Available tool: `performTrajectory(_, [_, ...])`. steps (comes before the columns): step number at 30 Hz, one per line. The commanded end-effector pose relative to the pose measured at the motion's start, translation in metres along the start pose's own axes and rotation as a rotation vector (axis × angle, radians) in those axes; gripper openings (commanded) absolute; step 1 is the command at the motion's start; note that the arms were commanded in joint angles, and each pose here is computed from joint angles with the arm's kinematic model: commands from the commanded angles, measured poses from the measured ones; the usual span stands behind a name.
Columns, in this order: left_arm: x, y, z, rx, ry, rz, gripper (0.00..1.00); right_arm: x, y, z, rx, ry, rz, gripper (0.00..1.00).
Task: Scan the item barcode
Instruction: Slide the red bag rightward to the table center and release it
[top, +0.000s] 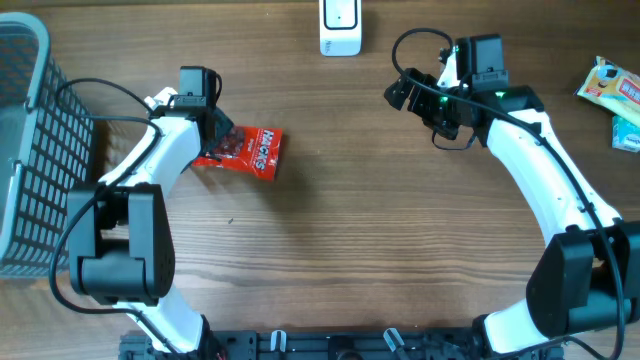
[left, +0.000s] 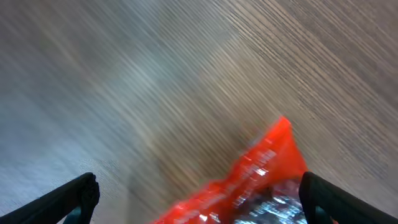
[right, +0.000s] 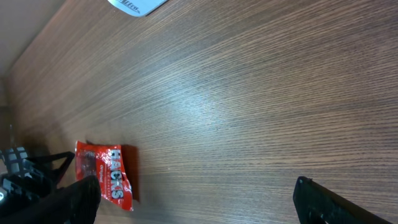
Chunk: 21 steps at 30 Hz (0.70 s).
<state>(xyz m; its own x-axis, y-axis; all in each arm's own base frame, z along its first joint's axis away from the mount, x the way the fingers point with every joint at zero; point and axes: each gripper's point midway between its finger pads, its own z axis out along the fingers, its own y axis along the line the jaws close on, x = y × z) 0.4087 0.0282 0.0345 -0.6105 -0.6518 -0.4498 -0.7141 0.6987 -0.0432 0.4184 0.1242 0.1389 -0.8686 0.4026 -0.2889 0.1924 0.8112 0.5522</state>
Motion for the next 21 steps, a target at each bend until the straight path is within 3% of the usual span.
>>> performTrajectory(1, [0.035,-0.026,0.005,0.151,0.190,-0.008,1.00,0.002,0.000,0.002,0.001,0.005,0.006,1.00])
performTrajectory(8, [0.101,-0.073,-0.031,0.461,0.464,0.263,0.91,0.002,0.000,0.002,0.001,0.005,0.005,1.00])
performTrajectory(15, [0.147,-0.058,-0.056,0.401,0.625,0.327,0.91,0.002,0.000,0.002,0.001,0.005,0.005,1.00])
performTrajectory(17, [0.143,-0.060,-0.066,0.430,0.602,0.375,0.90,0.002,0.000,0.002,0.001,0.005,0.005,1.00])
performTrajectory(21, [0.093,-0.063,-0.076,0.407,0.350,0.375,0.88,0.002,0.000,0.002,0.001,0.005,0.005,1.00])
